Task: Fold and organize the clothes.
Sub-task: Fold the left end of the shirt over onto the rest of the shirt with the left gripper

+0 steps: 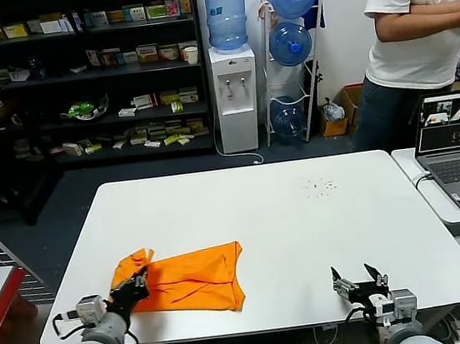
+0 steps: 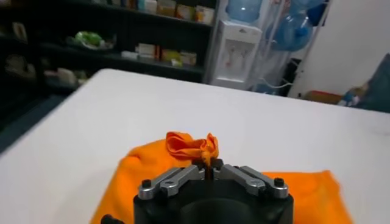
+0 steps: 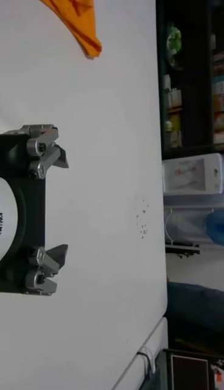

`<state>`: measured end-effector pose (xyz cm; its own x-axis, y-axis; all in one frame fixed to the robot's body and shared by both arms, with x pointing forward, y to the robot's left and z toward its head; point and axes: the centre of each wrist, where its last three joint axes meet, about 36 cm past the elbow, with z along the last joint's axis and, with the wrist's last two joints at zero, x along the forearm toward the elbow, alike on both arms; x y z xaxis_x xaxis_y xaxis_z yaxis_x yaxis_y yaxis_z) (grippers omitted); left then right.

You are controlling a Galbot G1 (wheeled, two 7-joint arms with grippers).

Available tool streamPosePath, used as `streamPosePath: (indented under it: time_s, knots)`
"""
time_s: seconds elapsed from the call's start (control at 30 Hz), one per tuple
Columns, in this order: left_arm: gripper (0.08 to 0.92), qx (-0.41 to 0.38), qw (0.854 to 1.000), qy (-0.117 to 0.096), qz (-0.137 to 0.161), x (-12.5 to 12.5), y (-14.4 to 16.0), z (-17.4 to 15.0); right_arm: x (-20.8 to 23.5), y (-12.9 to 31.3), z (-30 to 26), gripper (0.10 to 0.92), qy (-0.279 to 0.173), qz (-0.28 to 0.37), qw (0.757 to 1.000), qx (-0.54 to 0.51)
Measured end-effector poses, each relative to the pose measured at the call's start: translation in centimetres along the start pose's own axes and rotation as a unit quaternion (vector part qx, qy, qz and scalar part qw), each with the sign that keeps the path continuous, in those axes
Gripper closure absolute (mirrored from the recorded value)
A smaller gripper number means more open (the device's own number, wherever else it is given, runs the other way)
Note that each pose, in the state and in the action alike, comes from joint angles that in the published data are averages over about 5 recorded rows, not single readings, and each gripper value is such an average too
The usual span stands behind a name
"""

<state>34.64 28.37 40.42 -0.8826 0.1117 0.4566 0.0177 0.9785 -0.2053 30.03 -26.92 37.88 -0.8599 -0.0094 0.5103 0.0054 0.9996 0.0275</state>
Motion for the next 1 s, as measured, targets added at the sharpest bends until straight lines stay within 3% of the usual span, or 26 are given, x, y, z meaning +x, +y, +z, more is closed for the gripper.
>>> streamPosePath:
  time_s: [0.43,0.8,1.0]
  knots:
    - [0.872,0.064,0.995,0.014,0.072,-0.9,-7.7,0.5,-0.2,0.0,0.8,0.2,0.01,0.006,1.0,-0.002]
    - [0.872,0.072,0.993,0.012,0.098,-2.1,-10.5,1.1,-0.4,0.2,1.0,0.2,0.012,0.004,1.0,-0.003]
    - [0.763,0.064,0.993,0.008,0.101,-2.5,-10.6,1.5,-0.4,0.1,0.9,0.2,0.012,0.004,1.0,-0.004]
